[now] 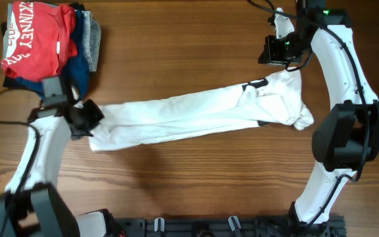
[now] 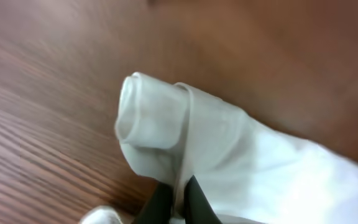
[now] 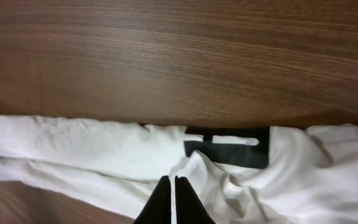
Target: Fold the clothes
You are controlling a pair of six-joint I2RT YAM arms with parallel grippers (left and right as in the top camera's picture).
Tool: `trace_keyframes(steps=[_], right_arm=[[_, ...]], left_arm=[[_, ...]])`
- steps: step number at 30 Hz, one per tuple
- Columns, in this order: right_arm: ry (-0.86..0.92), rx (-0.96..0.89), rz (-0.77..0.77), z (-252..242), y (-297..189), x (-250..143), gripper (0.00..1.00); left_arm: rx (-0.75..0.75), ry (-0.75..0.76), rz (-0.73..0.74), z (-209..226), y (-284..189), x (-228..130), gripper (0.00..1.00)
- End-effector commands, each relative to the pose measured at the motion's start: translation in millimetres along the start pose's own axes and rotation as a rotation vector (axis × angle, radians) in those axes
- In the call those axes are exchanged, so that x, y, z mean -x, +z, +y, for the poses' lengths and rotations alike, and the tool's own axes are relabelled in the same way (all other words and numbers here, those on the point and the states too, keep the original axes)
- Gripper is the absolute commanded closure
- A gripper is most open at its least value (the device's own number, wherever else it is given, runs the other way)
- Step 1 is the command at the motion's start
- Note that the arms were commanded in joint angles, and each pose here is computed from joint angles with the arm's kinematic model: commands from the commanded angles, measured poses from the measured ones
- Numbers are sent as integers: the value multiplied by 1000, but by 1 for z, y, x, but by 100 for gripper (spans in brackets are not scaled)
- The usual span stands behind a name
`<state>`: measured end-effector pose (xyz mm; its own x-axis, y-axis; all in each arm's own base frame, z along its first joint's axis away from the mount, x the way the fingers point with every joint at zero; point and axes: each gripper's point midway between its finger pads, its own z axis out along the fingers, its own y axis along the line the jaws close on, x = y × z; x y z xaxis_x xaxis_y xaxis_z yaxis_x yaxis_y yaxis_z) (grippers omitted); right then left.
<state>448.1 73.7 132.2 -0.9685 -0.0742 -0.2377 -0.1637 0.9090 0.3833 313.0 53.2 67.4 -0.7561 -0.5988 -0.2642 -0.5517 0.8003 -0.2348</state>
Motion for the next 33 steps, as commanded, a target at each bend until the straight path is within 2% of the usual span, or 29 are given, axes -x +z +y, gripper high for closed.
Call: trace_keyframes(steps=[1, 8, 15, 19, 28, 33], right_arm=[[9, 54, 16, 13, -6, -8, 96], [40, 106, 94, 19, 2, -30, 96], [27, 115, 105, 18, 6, -34, 96], [20, 113, 91, 18, 6, -31, 96], [13, 112, 77, 18, 7, -27, 96], [10, 112, 72, 18, 7, -26, 96]], left_arm=[[8, 18, -117, 3, -35, 38, 96], [74, 55, -191, 11, -54, 63, 96], [99, 100, -204, 9, -66, 69, 96], [-3, 159, -156, -24, -59, 54, 96], [-144, 307, -109, -123, -48, 2, 96], [-197, 387, -63, -160, -33, -27, 96]])
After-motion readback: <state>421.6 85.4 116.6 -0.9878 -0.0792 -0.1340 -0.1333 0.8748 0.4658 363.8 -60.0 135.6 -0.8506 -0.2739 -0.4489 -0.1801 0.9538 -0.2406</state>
